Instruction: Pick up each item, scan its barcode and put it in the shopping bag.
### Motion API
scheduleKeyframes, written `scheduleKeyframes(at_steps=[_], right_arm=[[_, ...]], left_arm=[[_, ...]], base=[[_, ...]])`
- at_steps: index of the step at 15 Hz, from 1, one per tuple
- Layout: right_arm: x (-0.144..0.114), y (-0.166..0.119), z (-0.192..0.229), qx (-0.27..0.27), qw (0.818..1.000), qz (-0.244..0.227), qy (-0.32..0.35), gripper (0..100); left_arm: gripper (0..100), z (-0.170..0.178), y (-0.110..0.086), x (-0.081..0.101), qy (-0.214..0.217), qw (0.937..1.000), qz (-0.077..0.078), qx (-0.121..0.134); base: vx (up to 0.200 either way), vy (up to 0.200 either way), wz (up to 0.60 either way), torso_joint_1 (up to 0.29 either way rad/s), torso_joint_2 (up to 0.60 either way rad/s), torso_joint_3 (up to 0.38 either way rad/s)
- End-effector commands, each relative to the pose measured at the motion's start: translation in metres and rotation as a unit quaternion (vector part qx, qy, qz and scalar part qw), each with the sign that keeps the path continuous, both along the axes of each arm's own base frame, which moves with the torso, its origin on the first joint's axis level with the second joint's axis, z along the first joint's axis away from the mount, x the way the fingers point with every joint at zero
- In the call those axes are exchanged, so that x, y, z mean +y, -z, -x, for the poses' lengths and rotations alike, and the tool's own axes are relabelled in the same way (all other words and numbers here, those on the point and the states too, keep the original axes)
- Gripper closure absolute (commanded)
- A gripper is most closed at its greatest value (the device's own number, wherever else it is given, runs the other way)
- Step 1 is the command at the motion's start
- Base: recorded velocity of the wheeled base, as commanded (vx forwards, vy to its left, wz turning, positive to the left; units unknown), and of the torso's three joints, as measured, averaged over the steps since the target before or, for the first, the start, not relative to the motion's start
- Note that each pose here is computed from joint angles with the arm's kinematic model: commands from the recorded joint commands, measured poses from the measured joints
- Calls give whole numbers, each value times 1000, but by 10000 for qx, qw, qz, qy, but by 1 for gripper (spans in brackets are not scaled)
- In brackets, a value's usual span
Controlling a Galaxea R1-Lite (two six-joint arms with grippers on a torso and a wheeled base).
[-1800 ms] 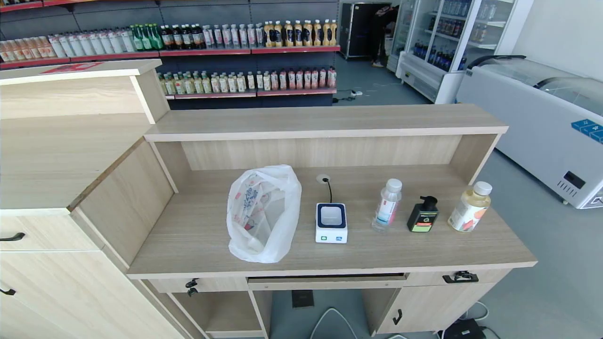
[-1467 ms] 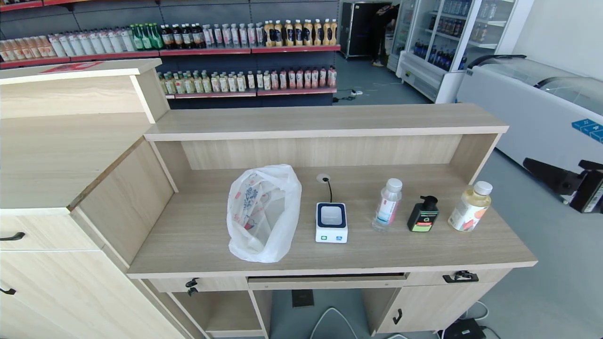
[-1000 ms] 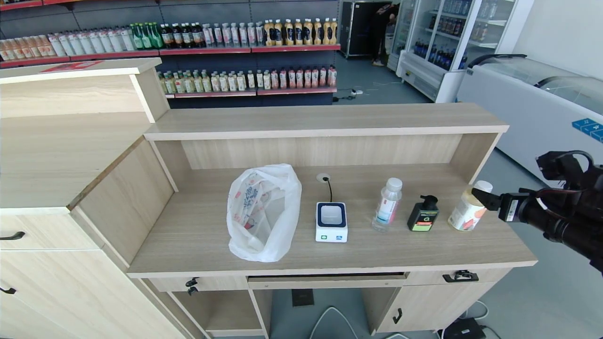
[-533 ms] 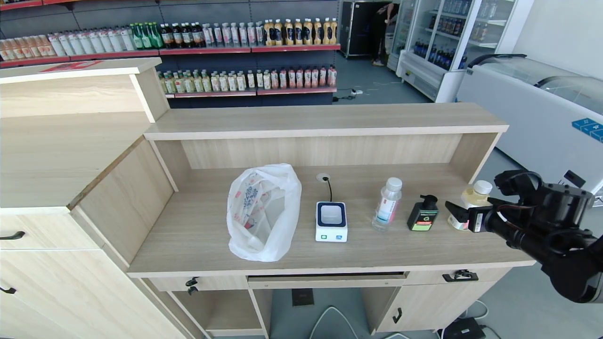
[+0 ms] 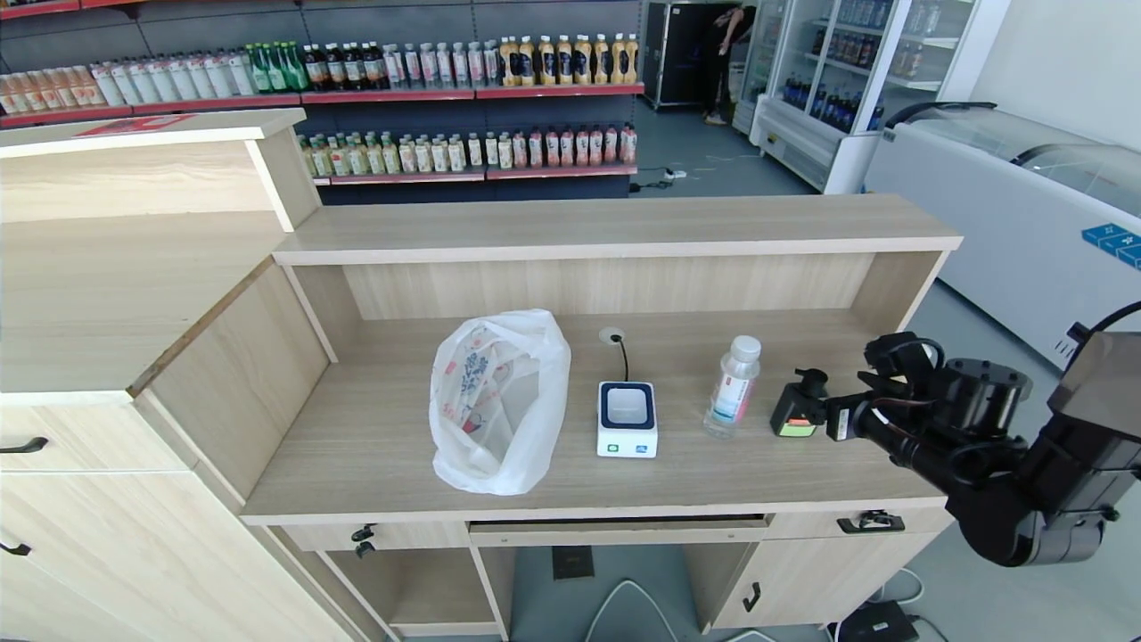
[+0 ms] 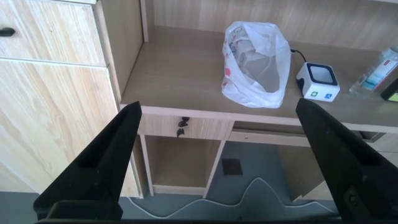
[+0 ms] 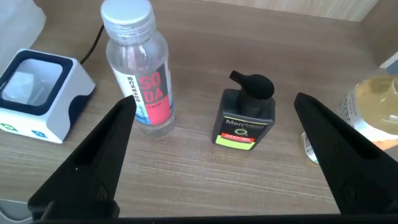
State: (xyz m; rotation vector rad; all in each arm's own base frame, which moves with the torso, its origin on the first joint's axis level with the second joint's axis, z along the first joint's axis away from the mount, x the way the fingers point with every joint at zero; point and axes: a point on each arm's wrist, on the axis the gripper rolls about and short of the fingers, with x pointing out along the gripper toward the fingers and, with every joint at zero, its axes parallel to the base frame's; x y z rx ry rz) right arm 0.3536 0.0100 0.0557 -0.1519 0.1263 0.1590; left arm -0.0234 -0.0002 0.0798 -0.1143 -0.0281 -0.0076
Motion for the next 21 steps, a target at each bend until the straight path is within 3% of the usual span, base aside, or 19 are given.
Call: scheduleKeyframes(at_steps=[1,21], right_arm=[[2,11,-13,0,10000,36,-22,0],[47,47,-79,-222,9975,-142,-655,0]], left_arm=[[0,0,0,0,1,10000,3,-3],[0,0,0,0,1,10000,3,-3]], base=[[0,0,0,0,0,0],[0,0,0,0,0,0]])
